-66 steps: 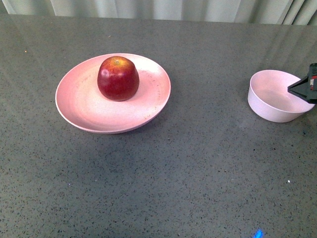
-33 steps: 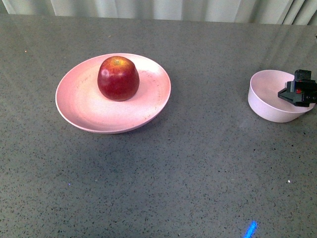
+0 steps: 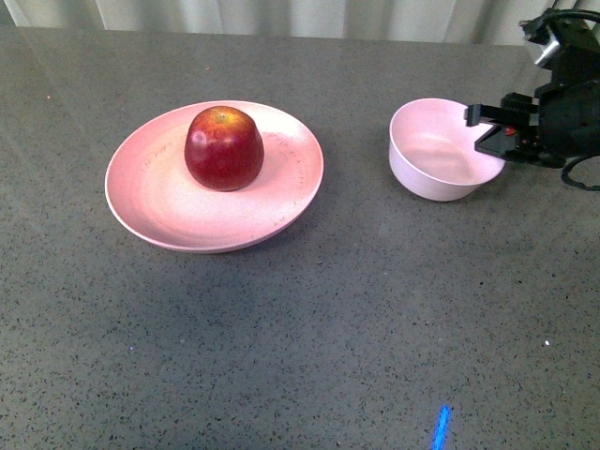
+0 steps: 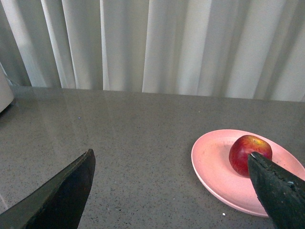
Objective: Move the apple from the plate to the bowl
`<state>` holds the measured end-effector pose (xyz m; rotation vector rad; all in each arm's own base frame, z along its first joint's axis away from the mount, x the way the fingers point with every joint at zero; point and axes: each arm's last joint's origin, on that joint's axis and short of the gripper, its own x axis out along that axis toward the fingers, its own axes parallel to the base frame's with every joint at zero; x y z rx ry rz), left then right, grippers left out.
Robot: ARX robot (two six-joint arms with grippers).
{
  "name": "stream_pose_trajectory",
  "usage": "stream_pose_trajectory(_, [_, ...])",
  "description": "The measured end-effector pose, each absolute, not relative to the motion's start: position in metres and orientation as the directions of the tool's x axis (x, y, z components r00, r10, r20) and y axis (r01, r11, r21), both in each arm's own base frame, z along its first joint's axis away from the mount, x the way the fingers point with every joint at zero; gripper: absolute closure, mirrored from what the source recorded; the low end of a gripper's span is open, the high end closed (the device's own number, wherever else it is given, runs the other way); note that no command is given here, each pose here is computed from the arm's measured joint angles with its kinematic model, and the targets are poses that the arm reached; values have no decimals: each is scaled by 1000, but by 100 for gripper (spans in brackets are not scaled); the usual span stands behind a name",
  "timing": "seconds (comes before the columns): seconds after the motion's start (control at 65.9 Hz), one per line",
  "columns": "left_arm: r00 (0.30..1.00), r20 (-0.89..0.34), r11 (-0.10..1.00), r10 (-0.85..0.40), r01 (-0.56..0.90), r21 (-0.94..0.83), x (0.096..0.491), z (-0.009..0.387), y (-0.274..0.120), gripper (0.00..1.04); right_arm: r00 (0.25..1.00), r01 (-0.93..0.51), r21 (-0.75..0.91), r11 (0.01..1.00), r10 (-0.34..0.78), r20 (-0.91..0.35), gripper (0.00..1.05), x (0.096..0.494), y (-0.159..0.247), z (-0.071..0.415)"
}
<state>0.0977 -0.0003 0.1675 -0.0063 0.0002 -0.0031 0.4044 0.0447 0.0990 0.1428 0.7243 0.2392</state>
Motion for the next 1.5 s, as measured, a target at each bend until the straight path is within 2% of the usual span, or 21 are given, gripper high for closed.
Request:
stream_pose_trajectory(0.213, [1000,0,1000,-3,3,-6,98,167,0,9,686,-192,221,956,292,-666,103,406,73,90])
stream_pose_trajectory(0.425, [1000,0,1000,-3,3,-6,98,167,0,9,682,-200,227,953,302,-666,102,404,79,90])
stream_pose_trajectory(0.577, [1000,0,1000,-3,3,-6,98,167,0,9,700,-193,244,951,307,-645,77,403,77,88])
stream_pose_trajectory(0.592, [1000,0,1000,-3,3,-6,98,167,0,9,707,-193,243,951,307,-637,73,403,76,88])
stream_pose_trajectory(0.607, [1000,0,1000,-3,3,-6,98,167,0,9,730,-192,243,951,304,-612,63,402,73,88])
stream_pose_trajectory(0.729, [1000,0,1000,-3,3,-6,98,167,0,9,781,-182,251,951,295,-550,45,398,62,98])
stream_pose_trajectory(0.957, [1000,0,1000,-3,3,-6,98,167,0,9,908,-194,275,942,278,-312,7,368,22,159])
stream_pose_trajectory(1.048, [1000,0,1000,-3,3,-6,98,167,0,9,934,-186,284,941,258,-246,9,350,4,175])
stream_pose_trajectory(1.078, [1000,0,1000,-3,3,-6,98,167,0,9,956,-152,254,955,207,-206,12,344,-1,176])
stream_pose_trajectory(1.124, [1000,0,1000,-3,3,-6,98,167,0,9,992,-61,168,984,78,-99,21,330,-14,182])
stream_pose_trajectory(1.2, [1000,0,1000,-3,3,-6,98,167,0,9,1000,7,80,997,-5,-16,35,300,-24,184])
stream_pose_trajectory(1.503, [1000,0,1000,-3,3,-6,98,167,0,9,1000,-4,12,1000,4,-14,89,233,-12,173])
